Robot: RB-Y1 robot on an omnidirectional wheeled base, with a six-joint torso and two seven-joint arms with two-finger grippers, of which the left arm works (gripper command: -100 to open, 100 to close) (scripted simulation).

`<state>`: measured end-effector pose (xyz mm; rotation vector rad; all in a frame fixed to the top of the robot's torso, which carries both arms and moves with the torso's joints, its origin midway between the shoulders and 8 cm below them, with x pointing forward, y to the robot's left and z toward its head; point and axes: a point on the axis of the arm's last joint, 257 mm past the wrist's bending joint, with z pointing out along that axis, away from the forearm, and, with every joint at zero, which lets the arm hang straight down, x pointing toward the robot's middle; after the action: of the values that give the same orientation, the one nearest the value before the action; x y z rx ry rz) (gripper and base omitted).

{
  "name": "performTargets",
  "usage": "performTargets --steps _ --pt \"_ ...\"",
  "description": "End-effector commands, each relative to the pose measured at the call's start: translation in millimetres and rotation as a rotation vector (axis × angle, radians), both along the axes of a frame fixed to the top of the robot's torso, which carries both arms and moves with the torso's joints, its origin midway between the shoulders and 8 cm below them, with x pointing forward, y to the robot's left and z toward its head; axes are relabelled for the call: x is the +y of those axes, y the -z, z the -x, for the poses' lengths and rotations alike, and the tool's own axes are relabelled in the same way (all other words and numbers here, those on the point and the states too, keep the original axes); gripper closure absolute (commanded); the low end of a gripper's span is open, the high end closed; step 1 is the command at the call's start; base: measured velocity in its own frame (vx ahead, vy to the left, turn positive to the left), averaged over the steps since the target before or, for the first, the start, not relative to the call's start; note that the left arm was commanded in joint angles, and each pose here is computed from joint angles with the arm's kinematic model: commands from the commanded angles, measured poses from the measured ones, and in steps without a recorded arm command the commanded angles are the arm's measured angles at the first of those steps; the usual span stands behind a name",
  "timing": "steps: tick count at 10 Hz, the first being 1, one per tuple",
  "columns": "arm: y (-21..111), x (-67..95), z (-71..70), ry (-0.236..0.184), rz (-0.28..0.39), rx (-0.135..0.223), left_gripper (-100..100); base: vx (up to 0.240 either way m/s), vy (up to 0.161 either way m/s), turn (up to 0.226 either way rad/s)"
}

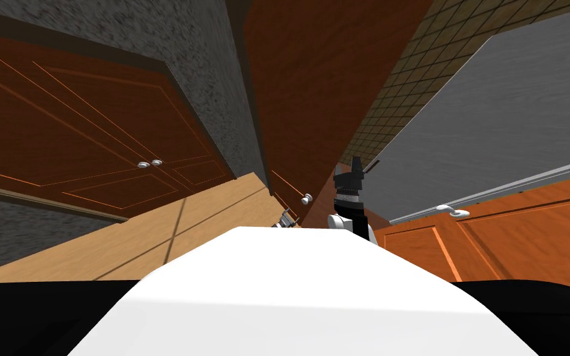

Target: Push the door open

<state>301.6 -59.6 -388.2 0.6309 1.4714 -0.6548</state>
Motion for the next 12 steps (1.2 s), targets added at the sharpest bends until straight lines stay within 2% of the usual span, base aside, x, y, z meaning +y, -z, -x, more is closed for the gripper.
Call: performTargets --steps 1,2,5,7,10,11,12 --pt "0.0 0.0 0.0 0.0 0.0 0.0 -100 0.11 0.018 0.0" --pt "5.5 6.0 1.1 0.003 -0.018 0.0 -100 0.104 -0.067 -0.034" --pt "9.6 10.3 1.0 0.001 -0.029 0.003 -100 0.117 -0.145 0.0" --pt "9.9 9.3 0.0 -0.002 -0.027 0.005 -100 0.138 -0.15 -0.017" --pt "3.9 -1.4 -3.0 -0.011 -0.003 0.006 -100 0.137 -0.141 -0.018" --pt "5.5 0.8 -2.7 -0.009 -0.009 0.006 -100 0.045 -0.058 0.007" --pt "5.5 0.8 -2.7 -0.009 -0.009 0.006 100 -0.003 0.005 -0.001"
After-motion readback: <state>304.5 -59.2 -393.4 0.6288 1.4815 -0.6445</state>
